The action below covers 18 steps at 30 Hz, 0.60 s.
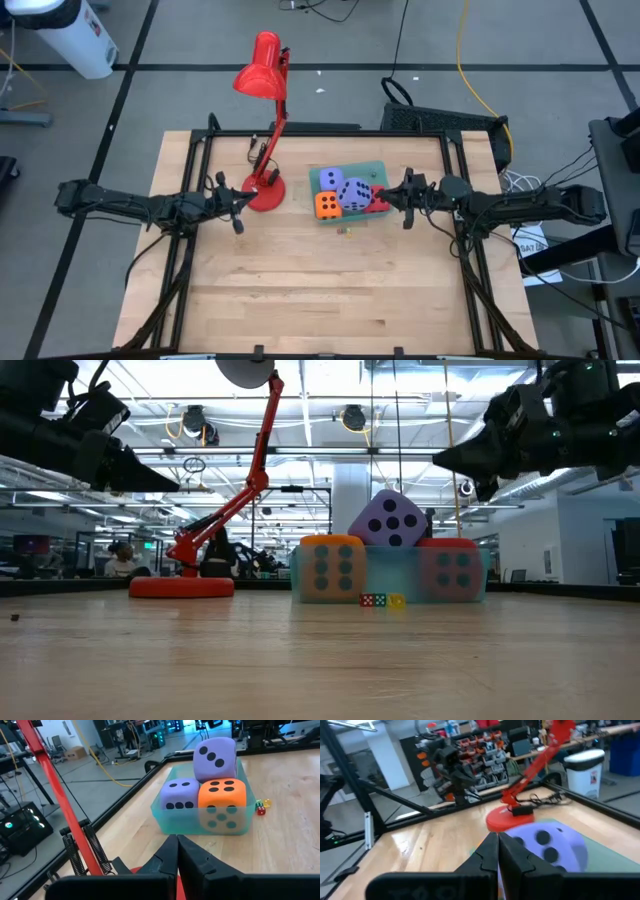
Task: Pick & Place Dice
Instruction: Put the small yellow dice into the bin
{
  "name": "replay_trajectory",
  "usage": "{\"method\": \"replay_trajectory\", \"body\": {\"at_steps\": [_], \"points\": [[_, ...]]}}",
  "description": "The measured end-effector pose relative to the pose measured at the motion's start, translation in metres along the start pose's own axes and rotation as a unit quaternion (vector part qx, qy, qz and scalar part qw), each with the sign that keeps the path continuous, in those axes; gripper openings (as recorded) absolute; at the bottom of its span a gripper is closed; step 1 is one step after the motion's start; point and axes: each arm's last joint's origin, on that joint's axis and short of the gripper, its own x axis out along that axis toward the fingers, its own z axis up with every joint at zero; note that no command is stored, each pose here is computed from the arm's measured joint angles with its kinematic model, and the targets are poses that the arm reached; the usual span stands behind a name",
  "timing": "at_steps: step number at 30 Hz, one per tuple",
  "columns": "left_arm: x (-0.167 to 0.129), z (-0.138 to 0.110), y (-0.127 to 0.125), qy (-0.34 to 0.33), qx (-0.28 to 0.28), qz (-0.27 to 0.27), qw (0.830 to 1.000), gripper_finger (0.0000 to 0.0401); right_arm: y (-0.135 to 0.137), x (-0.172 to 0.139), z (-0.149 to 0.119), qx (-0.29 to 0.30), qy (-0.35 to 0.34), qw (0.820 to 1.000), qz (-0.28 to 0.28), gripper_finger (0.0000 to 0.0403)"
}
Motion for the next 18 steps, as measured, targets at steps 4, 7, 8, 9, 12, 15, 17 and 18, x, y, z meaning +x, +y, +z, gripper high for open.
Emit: {"method": "replay_trajectory", "body": {"at_steps": [4,7,8,9,12,15,17,18], "points": [[0.0,0.0,0.0,0.0,0.0,0.0,1.0,0.0024,0.018,0.004,0.005,-0.027,-0.011,0.999,0.016,0.0001],[0.0,0.0,0.0,0.0,0.0,0.0,1.0,0.0025,0.033,0.007,0.009,-0.059,-0.007,0.998,0.007,0.0],[0.0,0.0,0.0,0.0,0.0,0.0,1.0,0.0025,0.039,0.008,0.01,-0.069,-0.003,0.998,0.007,0.0],[0.0,0.0,0.0,0.0,0.0,0.0,1.0,0.0025,0.044,0.009,0.012,-0.077,0.001,0.997,0.005,0.0],[0.0,0.0,0.0,0.0,0.0,0.0,1.0,0.0026,0.059,0.009,0.013,-0.098,0.027,0.995,-0.001,0.0],[0.0,0.0,0.0,0.0,0.0,0.0,1.0,0.0026,0.072,0.005,0.003,-0.12,0.06,0.991,-0.02,0.0],[0.0,0.0,0.0,0.0,0.0,-0.001,1.0,0.0026,0.081,0.001,-0.005,-0.135,0.08,0.987,-0.033,0.0],[0.0,0.0,0.0,0.0,0.0,-0.001,1.0,0.0026,0.084,-0.001,-0.008,-0.137,0.085,0.986,-0.042,0.0]]}}
